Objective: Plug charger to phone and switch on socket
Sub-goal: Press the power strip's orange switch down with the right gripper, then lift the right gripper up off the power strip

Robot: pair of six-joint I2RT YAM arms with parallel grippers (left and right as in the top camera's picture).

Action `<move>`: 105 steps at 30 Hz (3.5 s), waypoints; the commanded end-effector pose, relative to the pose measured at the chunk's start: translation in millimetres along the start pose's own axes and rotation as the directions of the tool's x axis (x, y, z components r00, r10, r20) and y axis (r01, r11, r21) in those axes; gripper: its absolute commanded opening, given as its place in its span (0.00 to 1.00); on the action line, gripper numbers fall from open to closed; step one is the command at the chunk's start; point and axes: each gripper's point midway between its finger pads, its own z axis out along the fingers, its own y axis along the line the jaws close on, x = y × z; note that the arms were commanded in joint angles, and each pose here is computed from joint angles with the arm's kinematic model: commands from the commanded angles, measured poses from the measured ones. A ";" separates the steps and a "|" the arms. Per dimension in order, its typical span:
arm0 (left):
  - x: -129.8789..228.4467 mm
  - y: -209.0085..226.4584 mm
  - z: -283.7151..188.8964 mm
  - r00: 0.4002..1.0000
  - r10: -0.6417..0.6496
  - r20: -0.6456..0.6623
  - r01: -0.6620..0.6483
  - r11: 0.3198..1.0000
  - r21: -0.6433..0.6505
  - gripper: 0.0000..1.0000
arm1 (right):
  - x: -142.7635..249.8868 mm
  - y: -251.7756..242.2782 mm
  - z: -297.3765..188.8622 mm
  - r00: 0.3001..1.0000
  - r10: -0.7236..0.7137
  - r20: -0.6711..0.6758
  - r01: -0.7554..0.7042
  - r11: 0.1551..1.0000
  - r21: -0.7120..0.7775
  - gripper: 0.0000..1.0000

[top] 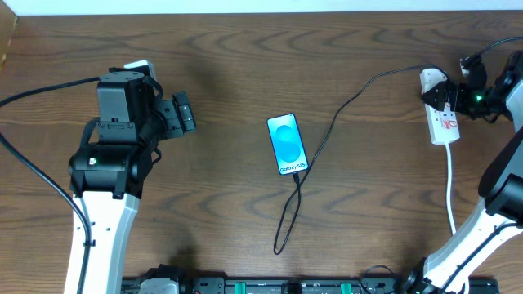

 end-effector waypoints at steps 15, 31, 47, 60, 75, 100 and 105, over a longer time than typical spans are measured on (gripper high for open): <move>-0.7 3.3 1.0 1.000 0.015 0.001 -0.015 1.000 -0.018 0.93 | 32.9 16.3 24.3 0.994 0.087 -0.068 -0.095 0.989 -0.111 0.99; -0.4 3.4 1.2 1.000 0.015 0.000 -0.015 1.000 -0.018 0.94 | 42.1 20.5 23.4 0.988 0.111 -0.108 -0.123 0.985 -0.120 0.99; -0.4 3.4 1.2 1.000 0.015 0.000 -0.015 1.000 -0.018 0.94 | 37.1 43.5 37.3 0.991 0.062 -0.119 -0.078 0.988 -0.136 0.99; -0.4 3.4 1.2 1.000 0.015 0.000 -0.015 1.000 -0.018 0.94 | 40.8 44.3 40.9 0.986 0.083 -0.147 -0.097 0.991 -0.096 0.99; -0.4 3.4 1.2 1.000 0.015 0.000 -0.015 1.000 -0.018 0.93 | 4.3 13.8 -79.1 0.980 0.188 0.067 -0.197 0.963 0.184 0.99; -0.4 3.4 1.2 1.000 0.015 0.000 -0.015 1.000 -0.018 0.93 | -9.7 108.0 -237.8 0.931 -0.041 0.363 -0.077 0.950 0.303 0.99; -0.4 3.4 1.2 1.000 0.015 0.000 -0.015 1.000 -0.018 0.94 | -9.7 108.0 -237.8 0.931 -0.041 0.363 -0.077 0.950 0.303 0.99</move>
